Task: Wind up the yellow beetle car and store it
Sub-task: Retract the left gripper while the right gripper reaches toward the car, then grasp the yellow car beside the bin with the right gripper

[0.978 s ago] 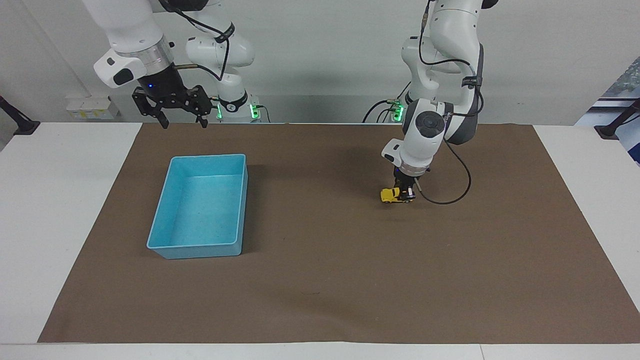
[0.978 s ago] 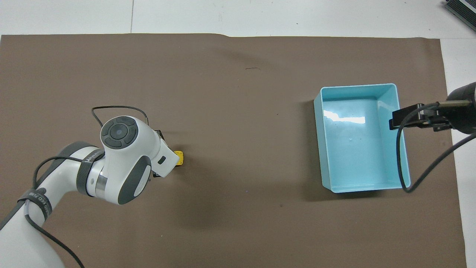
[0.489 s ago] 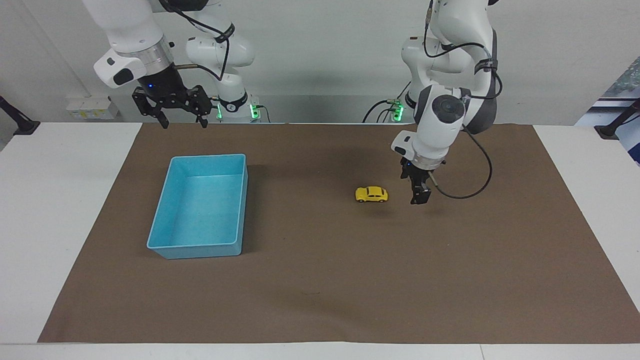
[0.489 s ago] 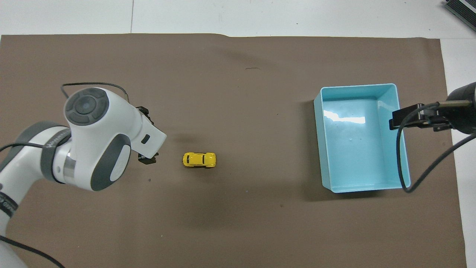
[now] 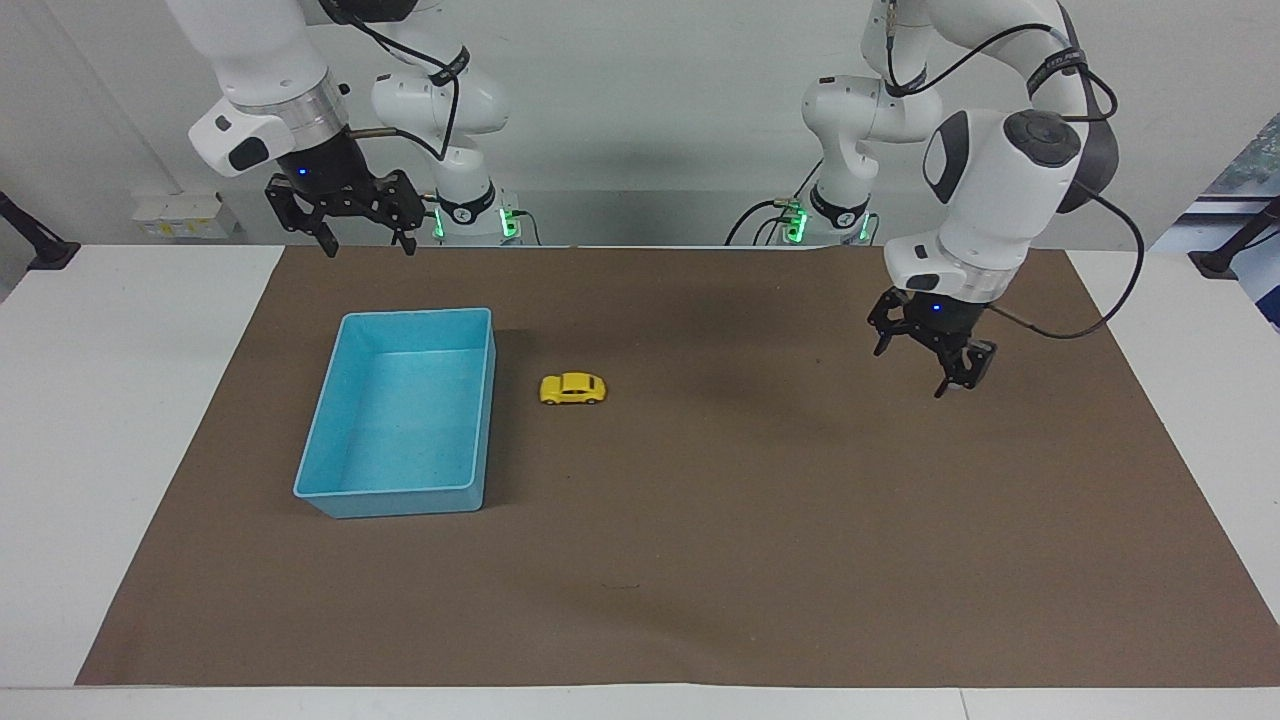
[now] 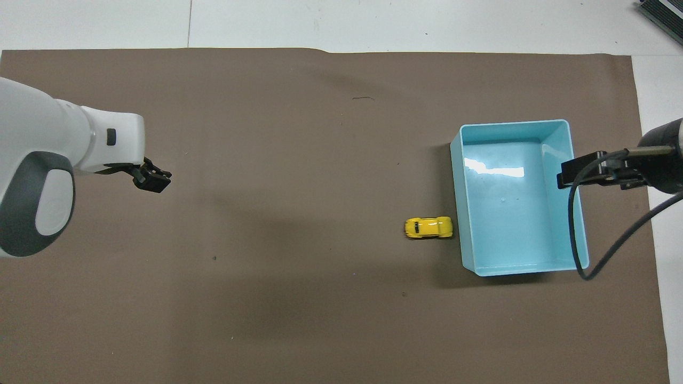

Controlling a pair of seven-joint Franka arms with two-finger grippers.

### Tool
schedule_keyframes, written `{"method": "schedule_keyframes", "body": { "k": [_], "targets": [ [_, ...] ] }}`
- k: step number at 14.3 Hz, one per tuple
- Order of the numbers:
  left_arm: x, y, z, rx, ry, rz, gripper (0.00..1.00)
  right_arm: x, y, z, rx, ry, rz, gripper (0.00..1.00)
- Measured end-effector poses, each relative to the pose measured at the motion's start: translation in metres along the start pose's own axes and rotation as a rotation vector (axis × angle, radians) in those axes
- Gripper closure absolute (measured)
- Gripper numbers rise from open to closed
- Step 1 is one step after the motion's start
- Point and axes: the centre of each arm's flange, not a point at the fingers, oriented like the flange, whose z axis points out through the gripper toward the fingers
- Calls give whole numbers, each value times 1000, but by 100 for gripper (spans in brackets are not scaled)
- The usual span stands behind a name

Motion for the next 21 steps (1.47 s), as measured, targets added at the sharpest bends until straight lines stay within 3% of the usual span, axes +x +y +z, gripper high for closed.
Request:
{"method": "schedule_keyframes", "body": {
  "k": [3, 5, 7, 12, 15, 18, 21],
  "targets": [
    [-21, -30, -20, -6, -29, -361, 0, -1, -6, 1, 8, -4, -73, 0],
    [-26, -37, -36, -8, -47, -594, 0, -2, -12, 2, 11, -7, -186, 0],
    [-27, -37, -54, -11, -66, -725, 0, -8, -24, 7, 16, -20, -364, 0],
    [-45, -34, -111, -15, -81, -777, 0, -39, -90, 14, 6, -12, -812, 0],
    [-57, -32, -122, -23, -103, -751, 0, -38, -103, 30, 3, 3, -1039, 0],
    [-66, -34, -120, -39, -147, -720, 0, -34, -115, 65, 0, 12, -1209, 0],
    [-66, -34, -124, -42, -151, -706, 0, -30, -139, 116, -2, 22, -1356, 0]
  ]
}}
